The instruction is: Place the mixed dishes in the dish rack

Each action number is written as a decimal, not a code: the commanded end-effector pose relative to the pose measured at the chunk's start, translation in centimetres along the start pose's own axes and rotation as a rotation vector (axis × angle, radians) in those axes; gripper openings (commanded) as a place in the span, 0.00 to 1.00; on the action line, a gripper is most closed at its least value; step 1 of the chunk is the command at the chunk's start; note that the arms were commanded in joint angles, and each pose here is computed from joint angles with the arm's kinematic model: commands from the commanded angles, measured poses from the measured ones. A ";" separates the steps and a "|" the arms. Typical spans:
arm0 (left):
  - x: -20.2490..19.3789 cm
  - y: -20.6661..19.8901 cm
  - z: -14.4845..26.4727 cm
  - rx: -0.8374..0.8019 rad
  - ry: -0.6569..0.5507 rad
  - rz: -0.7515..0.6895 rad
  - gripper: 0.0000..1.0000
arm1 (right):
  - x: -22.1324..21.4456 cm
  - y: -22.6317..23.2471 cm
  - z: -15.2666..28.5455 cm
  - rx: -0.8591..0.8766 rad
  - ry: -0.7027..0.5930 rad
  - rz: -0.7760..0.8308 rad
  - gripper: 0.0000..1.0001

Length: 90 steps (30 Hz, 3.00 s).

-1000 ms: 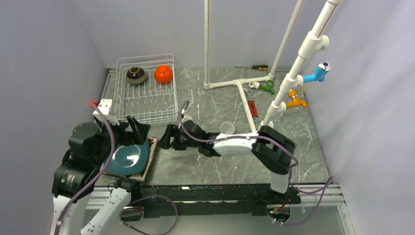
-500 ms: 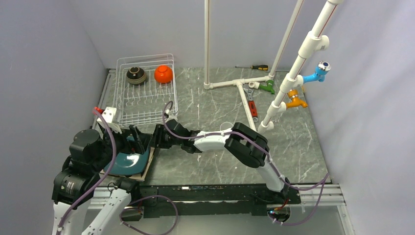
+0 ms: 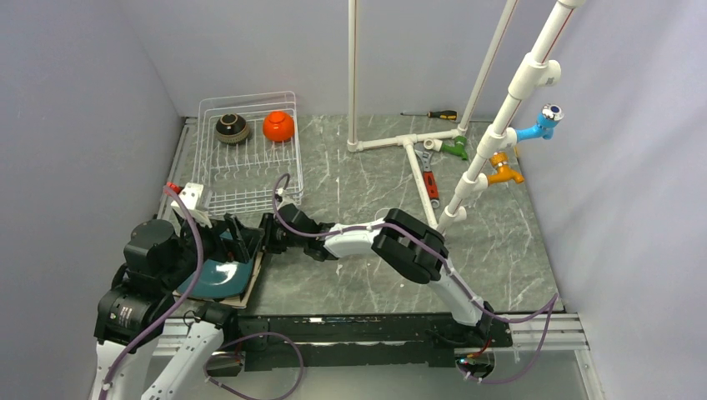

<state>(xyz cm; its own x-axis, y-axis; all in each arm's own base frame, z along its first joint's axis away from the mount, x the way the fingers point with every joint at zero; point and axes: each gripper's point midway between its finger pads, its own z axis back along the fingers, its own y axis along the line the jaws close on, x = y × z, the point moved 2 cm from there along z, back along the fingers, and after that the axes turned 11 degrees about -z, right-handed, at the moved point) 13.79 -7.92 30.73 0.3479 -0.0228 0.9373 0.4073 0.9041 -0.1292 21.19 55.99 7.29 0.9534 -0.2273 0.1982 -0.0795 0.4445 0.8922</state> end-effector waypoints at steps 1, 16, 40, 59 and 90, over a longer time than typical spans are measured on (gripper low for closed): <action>1.5 -0.6 -0.1 -0.029 -0.066 0.009 0.99 | -0.4 -0.4 -1.0 0.013 0.029 -0.015 0.30; 1.8 -0.3 0.9 0.003 -0.080 0.007 0.99 | -0.2 1.3 -0.9 0.093 0.043 -0.043 0.00; 3.4 -0.7 0.8 -0.016 -0.112 0.024 0.99 | 2.4 8.8 7.0 0.511 0.079 -0.165 0.00; 2.6 -0.9 -1.1 -0.051 -0.072 0.052 0.99 | 3.2 4.9 7.3 0.338 0.025 -0.122 0.00; 2.0 -1.2 -0.4 -0.064 -0.056 0.052 0.99 | -2.1 2.3 4.2 0.071 0.131 -0.048 0.55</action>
<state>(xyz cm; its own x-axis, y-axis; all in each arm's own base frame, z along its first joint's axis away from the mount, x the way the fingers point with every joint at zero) 14.61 -8.84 31.75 0.3379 0.0384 0.9404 0.4181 0.8890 -0.1865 17.80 52.40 9.01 0.9844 -0.1434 0.1024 -0.0329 0.4212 0.9064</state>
